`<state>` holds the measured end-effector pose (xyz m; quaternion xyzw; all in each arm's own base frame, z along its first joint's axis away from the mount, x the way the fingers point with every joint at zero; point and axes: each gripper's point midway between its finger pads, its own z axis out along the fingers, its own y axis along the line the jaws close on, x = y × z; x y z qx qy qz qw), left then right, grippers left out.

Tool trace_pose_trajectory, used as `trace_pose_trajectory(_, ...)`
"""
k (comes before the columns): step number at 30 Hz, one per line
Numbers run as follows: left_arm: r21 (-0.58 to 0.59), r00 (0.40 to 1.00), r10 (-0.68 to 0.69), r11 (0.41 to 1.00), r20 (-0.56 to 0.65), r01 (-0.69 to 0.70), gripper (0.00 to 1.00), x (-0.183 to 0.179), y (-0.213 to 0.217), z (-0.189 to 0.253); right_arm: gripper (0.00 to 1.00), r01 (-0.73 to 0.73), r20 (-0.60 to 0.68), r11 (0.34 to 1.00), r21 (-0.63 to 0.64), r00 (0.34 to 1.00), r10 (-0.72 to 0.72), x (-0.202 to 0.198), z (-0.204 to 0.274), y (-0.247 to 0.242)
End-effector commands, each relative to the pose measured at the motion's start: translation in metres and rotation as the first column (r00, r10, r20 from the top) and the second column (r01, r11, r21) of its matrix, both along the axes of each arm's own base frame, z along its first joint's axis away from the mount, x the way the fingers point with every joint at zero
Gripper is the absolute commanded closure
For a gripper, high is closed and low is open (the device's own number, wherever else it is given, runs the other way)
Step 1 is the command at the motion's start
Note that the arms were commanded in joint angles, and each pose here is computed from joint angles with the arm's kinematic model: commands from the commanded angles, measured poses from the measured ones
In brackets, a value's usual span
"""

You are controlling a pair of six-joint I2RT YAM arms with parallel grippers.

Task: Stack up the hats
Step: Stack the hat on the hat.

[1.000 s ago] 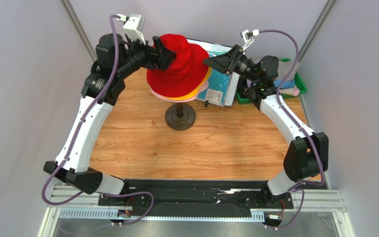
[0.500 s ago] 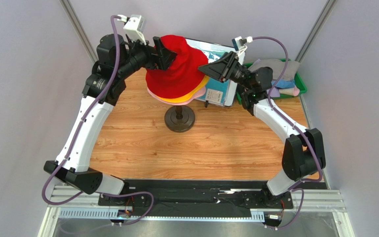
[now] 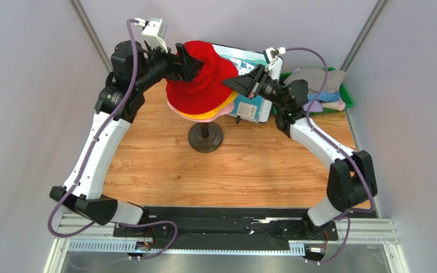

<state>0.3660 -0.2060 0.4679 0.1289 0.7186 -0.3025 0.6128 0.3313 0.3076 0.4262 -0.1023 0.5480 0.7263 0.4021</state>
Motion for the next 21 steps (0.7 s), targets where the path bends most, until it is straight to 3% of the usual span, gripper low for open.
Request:
trace_pose_trajectory(1,-0.015,0.999,0.002,1.0,0.046,-0.001,0.06,-0.013,0.005,0.016,1.0,0.156,-0.109,0.982,-0.108,0.98,-0.168,0.011,-0.049,-0.009)
trace_pose_trajectory(6,-0.021,0.998,0.015,1.0,0.061,-0.014,0.05,-0.015,0.008,0.021,1.0,0.274,-0.144,0.933,-0.232,0.939,-0.311,0.019,-0.089,-0.023)
trace_pose_trajectory(21,-0.037,0.99,0.083,0.996,0.114,-0.08,0.01,-0.02,0.026,0.044,1.0,0.32,-0.222,0.877,-0.358,0.883,-0.413,0.046,-0.15,-0.027)
